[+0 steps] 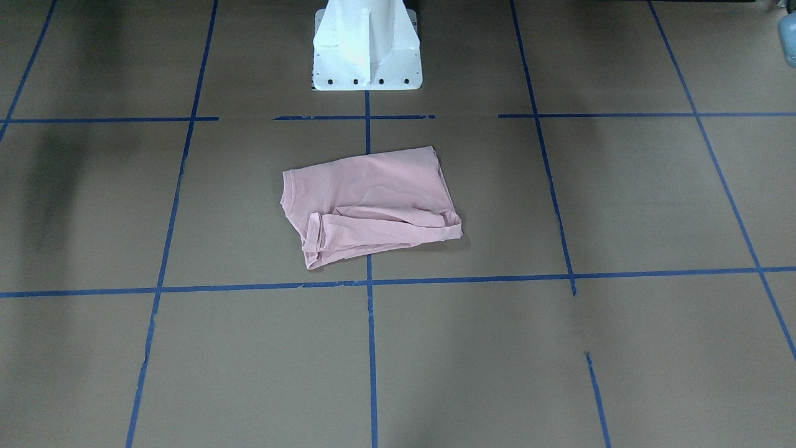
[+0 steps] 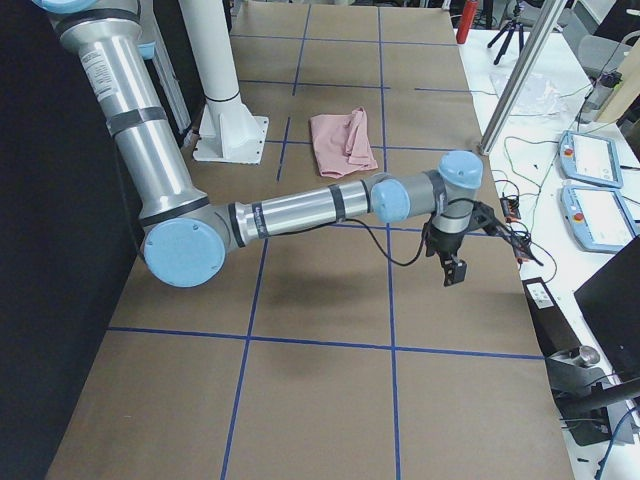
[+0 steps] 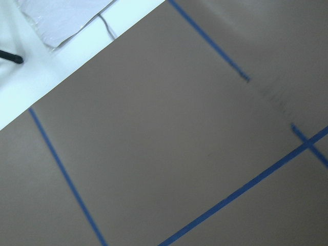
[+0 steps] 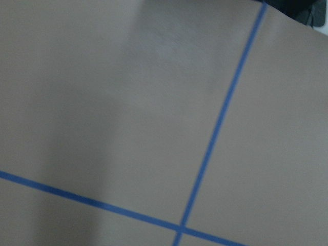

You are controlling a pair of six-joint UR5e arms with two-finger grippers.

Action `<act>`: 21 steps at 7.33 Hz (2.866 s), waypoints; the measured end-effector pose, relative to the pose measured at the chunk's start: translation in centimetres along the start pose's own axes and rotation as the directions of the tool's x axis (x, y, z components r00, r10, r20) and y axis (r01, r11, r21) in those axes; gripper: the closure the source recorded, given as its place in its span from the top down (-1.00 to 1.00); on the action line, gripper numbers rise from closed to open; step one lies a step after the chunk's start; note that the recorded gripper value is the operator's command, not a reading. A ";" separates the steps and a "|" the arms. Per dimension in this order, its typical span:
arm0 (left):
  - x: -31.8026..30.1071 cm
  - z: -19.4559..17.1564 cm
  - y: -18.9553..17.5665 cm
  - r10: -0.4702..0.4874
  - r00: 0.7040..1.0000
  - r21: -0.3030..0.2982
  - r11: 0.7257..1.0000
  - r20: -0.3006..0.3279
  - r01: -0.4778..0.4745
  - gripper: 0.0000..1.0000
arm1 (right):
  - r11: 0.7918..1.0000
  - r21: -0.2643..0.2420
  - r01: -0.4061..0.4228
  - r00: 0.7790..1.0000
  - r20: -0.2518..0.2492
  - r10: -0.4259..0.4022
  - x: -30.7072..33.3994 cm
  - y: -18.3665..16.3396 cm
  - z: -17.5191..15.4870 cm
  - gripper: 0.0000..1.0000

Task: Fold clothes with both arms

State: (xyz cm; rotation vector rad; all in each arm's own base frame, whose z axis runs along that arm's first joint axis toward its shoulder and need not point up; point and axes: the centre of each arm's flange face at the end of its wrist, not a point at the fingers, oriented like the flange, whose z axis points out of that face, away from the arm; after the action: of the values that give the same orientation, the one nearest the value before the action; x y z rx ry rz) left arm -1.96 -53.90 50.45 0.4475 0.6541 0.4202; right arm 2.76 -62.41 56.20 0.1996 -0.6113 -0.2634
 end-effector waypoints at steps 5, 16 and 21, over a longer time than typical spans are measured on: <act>-8.2 2.2 12.4 -0.278 0.956 -0.071 0.960 -0.098 0.272 1.00 | 0.967 -0.045 -0.251 0.966 0.046 0.253 10.4 18.0 1.9 1.00; -6.9 3.2 18.9 -0.312 0.949 -0.127 0.944 -0.055 0.303 1.00 | 0.945 -0.125 -0.304 0.942 0.111 0.317 9.2 29.8 6.9 1.00; -6.4 4.3 18.2 -0.338 0.939 -0.161 0.932 -0.062 0.325 1.00 | 0.953 -0.095 -0.289 0.943 0.144 0.300 8.9 29.4 6.7 1.00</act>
State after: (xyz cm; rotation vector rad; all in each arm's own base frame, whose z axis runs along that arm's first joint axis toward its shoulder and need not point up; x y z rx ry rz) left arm -7.89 -43.22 65.94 0.1710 0.7640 0.1656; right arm 11.22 -37.97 74.06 0.0146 -0.7771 -0.0103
